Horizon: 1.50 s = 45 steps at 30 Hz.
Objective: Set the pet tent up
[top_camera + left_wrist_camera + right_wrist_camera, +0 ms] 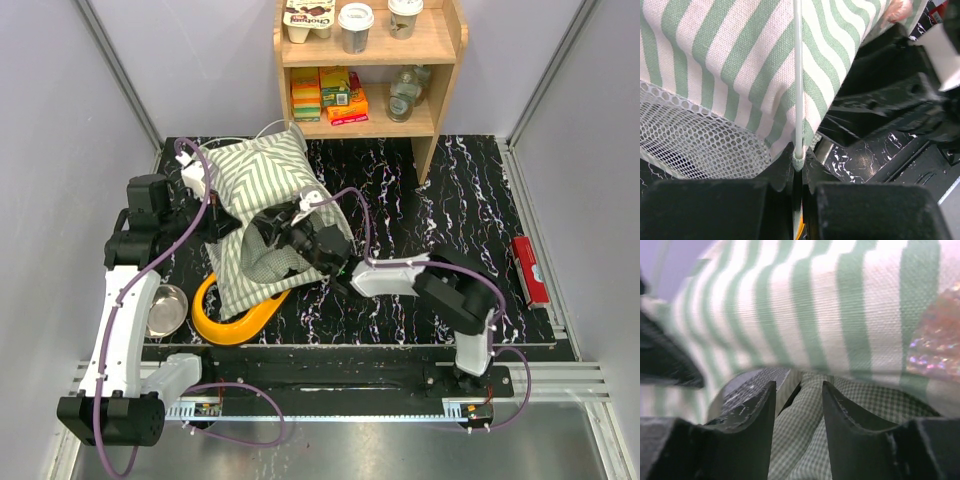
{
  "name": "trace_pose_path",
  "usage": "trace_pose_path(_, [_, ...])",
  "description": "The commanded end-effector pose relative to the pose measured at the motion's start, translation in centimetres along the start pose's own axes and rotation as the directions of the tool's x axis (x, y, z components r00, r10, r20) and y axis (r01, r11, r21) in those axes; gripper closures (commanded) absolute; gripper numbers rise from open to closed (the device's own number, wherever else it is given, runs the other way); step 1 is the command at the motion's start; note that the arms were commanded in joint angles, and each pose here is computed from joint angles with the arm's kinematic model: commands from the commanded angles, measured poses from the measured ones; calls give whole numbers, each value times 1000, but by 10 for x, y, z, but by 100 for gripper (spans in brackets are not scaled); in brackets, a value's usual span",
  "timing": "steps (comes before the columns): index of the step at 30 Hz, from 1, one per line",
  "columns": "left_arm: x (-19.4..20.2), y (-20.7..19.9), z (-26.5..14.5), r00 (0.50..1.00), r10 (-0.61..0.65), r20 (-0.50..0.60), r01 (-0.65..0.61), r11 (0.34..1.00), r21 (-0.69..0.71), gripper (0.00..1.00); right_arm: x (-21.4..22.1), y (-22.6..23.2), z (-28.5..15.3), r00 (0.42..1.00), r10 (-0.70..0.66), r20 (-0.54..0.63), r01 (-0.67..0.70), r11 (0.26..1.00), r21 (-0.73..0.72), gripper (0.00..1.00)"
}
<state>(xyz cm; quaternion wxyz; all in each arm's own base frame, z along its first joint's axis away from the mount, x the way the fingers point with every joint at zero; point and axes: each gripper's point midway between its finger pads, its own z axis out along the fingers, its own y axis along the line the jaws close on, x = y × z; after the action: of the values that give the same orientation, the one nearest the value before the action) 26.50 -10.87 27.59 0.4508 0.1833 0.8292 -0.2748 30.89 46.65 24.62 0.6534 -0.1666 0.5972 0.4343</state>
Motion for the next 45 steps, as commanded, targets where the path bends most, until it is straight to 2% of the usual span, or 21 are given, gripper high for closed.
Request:
trace_pose_path(1, [-34, -18, -9, 994, 26, 106, -32, 998, 54, 100, -29, -19, 28, 978, 59, 201, -85, 989, 124, 48])
trace_pose_path(3, [-32, -21, -9, 995, 19, 101, -27, 997, 73, 100, -40, -25, 35, 964, 54, 262, -96, 984, 153, 41])
trace_pose_path(8, [-32, -24, -8, 995, 18, 98, -27, 995, 96, 100, -68, -40, 48, 922, 48, 385, -142, 965, 220, 30])
trace_pose_path(11, [-33, -27, -8, 995, 20, 99, -30, 994, 109, 100, -79, -36, 53, 889, 42, 455, -140, 973, 183, 3])
trace_pose_path(12, [-32, -28, -7, 995, 18, 96, -29, 993, 115, 100, -82, -34, 56, 880, 46, 473, -144, 974, 173, 1])
trace_pose_path(15, [-32, -28, -6, 996, -7, 93, -4, 993, 119, 100, -86, -30, 62, 863, 47, 503, -144, 978, 155, 1])
trace_pose_path(18, [-30, -28, -3, 996, -14, 86, 3, 992, 127, 100, -92, -29, 67, 849, 54, 525, -153, 977, 146, 7])
trace_pose_path(20, [-29, -28, -2, 997, -20, 81, 8, 991, 135, 100, -95, -28, 69, 843, 56, 536, -156, 978, 142, 19])
trace_pose_path(22, [-28, -28, -1, 997, -24, 77, 13, 990, 138, 100, -99, -24, 71, 837, 58, 544, -149, 981, 124, 39])
trace_pose_path(25, [-29, -29, -1, 997, -23, 78, 11, 990, 144, 100, -102, -23, 70, 830, 58, 555, -144, 983, 113, 78])
trace_pose_path(28, [-31, -28, -1, 997, -20, 79, 9, 990, 139, 100, -102, -22, 65, 838, 42, 544, -122, 986, 112, 100])
trace_pose_path(31, [-34, -18, 0, 996, 7, 89, -14, 996, 86, 100, -93, -15, 55, 874, 12, 485, -59, 995, 82, 100])
trace_pose_path(33, [-38, -6, 0, 994, 45, 100, -47, 999, 21, 100, -86, 0, 46, 917, 2, 400, -10, 1000, 17, 100])
trace_pose_path(35, [-42, 5, 1, 992, 73, 106, -69, 997, -36, 100, -66, 13, 34, 970, 6, 245, 6, 999, -50, 100])
trace_pose_path(37, [-48, 14, 1, 989, 92, 115, -83, 993, -84, 100, -51, 28, 21, 996, 5, 92, 6, 992, -123, 100])
trace_pose_path(40, [-53, 21, 4, 987, 101, 128, -87, 990, -107, 100, -39, 51, -5, 995, -25, -93, 2, 971, -238, 100])
trace_pose_path(43, [-56, 23, 7, 986, 91, 138, -76, 991, -106, 100, -29, 65, -29, 979, -69, -192, 2, 944, -330, 100])
trace_pose_path(45, [-58, 24, 8, 986, 86, 143, -70, 991, -114, 100, -19, 81, -43, 950, -137, -279, 1, 899, -439, 100])
